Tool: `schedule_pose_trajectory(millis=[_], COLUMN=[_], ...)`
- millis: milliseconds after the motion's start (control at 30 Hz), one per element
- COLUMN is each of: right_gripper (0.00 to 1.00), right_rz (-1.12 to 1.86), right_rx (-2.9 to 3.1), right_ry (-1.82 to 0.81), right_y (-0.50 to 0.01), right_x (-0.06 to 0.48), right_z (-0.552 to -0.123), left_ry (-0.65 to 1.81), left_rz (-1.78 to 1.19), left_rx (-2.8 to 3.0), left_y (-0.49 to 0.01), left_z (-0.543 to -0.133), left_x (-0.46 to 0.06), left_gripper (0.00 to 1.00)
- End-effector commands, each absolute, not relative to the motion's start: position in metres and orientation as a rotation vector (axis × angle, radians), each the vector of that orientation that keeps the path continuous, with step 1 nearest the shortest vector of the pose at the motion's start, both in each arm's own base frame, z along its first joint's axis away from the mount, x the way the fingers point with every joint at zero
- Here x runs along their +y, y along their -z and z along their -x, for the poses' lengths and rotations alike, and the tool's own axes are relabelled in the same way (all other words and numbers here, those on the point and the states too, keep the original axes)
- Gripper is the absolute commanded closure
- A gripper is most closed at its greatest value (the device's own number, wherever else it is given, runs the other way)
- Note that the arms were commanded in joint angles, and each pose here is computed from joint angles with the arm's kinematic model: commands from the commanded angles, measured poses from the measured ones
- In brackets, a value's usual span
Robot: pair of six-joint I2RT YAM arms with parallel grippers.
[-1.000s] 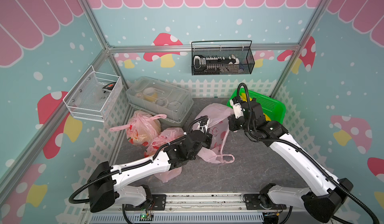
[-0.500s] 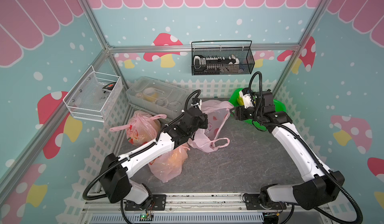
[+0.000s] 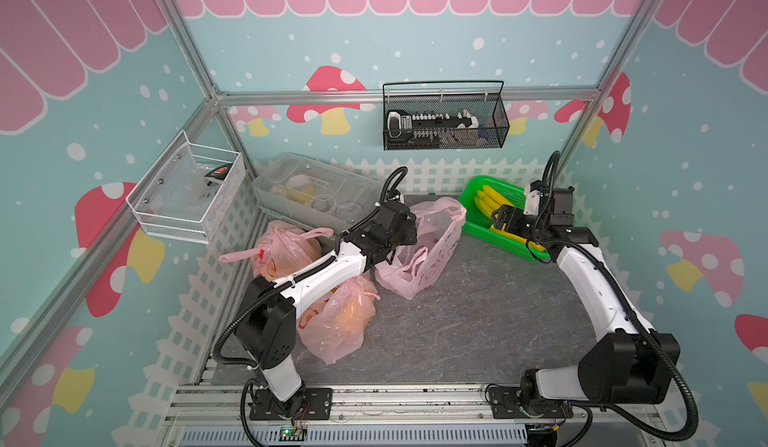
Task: Place the banana into a plastic bag & tie a knot
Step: Open the plastic bag at the center of the board, then pick up the banana from the basket.
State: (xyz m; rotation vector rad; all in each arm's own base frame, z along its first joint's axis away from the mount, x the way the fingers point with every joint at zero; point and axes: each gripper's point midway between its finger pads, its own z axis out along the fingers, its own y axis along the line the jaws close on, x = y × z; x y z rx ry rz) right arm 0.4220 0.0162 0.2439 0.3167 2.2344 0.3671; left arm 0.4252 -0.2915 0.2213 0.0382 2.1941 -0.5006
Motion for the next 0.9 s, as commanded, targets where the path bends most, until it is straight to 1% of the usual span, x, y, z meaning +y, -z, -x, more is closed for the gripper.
schedule_pose_trajectory(millis=[0, 167, 233, 367, 633, 867], right_gripper=[0.12, 0.14, 0.16, 0.16, 0.11, 0.07], right_rz=[-0.487, -0.606, -0.635, -0.671, -0.745, -0.849], right_rx=[2.220, 2.261, 2.258, 2.270, 2.271, 2.281], right_ry=[-0.346, -0.328, -0.329, -0.307, -0.267, -0.256], right_y=[-0.220, -0.185, -0.176, -0.163, -0.148, -0.130], right_x=[-0.007, -0.021, -0.023, -0.029, -0.038, -0.043], right_z=[-0.437, -0.460, -0.469, -0.485, -0.506, -0.510], left_ry=[0.539, 0.560, 0.580, 0.592, 0.582, 0.567], left_rz=[0.015, 0.061, 0.070, 0.059, 0.049, 0.052], left_rx=[2.142, 2.085, 2.059, 2.043, 2.069, 2.069], left_y=[-0.248, -0.268, -0.274, -0.279, -0.265, -0.261], left_z=[-0.425, -0.419, -0.416, -0.410, -0.406, -0.405], left_x=[-0.288, -0.278, -0.277, -0.277, -0.275, -0.272], left_gripper=[1.00, 1.00, 1.00, 1.00, 1.00, 1.00])
